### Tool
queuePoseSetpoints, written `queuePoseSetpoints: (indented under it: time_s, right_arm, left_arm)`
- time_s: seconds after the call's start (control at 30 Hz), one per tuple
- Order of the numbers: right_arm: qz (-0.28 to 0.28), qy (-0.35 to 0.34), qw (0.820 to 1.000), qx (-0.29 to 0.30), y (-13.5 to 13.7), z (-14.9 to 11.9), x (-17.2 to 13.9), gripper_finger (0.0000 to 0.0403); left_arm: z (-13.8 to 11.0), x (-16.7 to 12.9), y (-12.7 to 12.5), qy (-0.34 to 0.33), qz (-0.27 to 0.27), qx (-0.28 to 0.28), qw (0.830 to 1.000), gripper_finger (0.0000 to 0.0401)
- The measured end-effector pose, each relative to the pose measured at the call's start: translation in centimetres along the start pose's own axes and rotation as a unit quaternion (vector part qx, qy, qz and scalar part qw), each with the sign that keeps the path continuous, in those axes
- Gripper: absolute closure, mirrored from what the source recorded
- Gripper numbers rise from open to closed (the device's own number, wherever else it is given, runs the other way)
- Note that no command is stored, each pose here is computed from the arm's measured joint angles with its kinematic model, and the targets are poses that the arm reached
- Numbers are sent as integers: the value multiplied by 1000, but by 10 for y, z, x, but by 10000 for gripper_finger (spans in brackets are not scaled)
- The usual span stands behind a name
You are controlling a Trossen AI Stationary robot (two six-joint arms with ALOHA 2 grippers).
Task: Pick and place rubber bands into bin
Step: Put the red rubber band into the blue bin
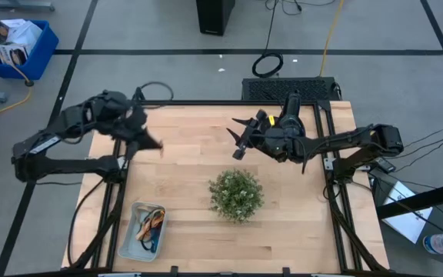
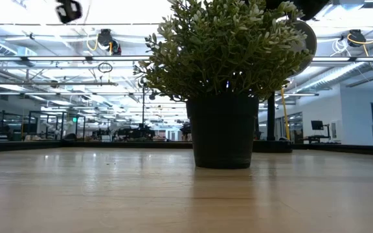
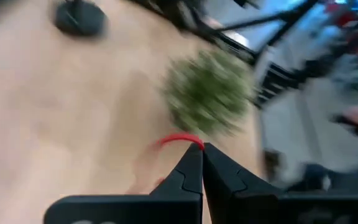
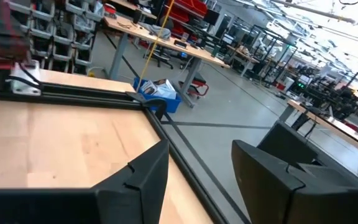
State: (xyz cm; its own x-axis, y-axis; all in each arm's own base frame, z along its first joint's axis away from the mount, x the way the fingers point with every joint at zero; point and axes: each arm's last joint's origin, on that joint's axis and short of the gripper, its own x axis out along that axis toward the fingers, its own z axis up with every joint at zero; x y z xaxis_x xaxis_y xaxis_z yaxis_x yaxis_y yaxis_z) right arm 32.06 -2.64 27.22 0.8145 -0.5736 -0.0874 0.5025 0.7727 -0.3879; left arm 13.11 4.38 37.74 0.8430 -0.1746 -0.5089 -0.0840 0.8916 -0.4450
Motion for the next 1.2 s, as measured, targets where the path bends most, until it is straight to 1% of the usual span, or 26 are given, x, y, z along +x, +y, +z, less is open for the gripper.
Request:
queuePoseSetpoints:
  time_s: [0.07,0.17,0.23,0.3,0.37,0.43,0.57,0.73,0.9,1.1,1.2]
  right_arm:
    - [-4,2,1000,0,-3,-1,2,233]
    - [-14,6,1000,0,-9,-3,5,233]
    - [-22,9,1000,1,-14,-5,8,234]
    - [-31,12,999,2,-18,-7,11,234]
    - [-38,15,999,3,-23,-8,13,234]
    - [-45,17,999,12,-27,-10,15,234]
    - [-57,21,997,38,-34,-12,18,234]
    - [-65,24,996,53,-39,-14,20,234]
    - [-66,24,996,54,-39,-14,20,234]
    - [-61,22,996,53,-36,-13,19,234]
    - [-61,23,996,54,-37,-14,19,234]
  left_arm:
    - [-10,-6,-7,30,-37,-29,998,398]
    - [-27,-15,-16,86,-87,-55,991,395]
    - [-36,-18,-20,119,-104,-80,984,397]
    - [-43,-20,-22,154,-105,-119,975,398]
    - [-48,-20,-25,190,-103,-158,963,396]
    - [-53,-21,-28,227,-107,-185,950,395]
    - [-59,-20,-35,278,-122,-223,926,397]
    - [-61,-18,-40,312,-117,-266,904,398]
    - [-62,-11,-45,343,-96,-292,888,397]
    - [-62,6,-52,389,-89,-276,874,395]
    - [-62,18,-55,415,-81,-271,865,398]
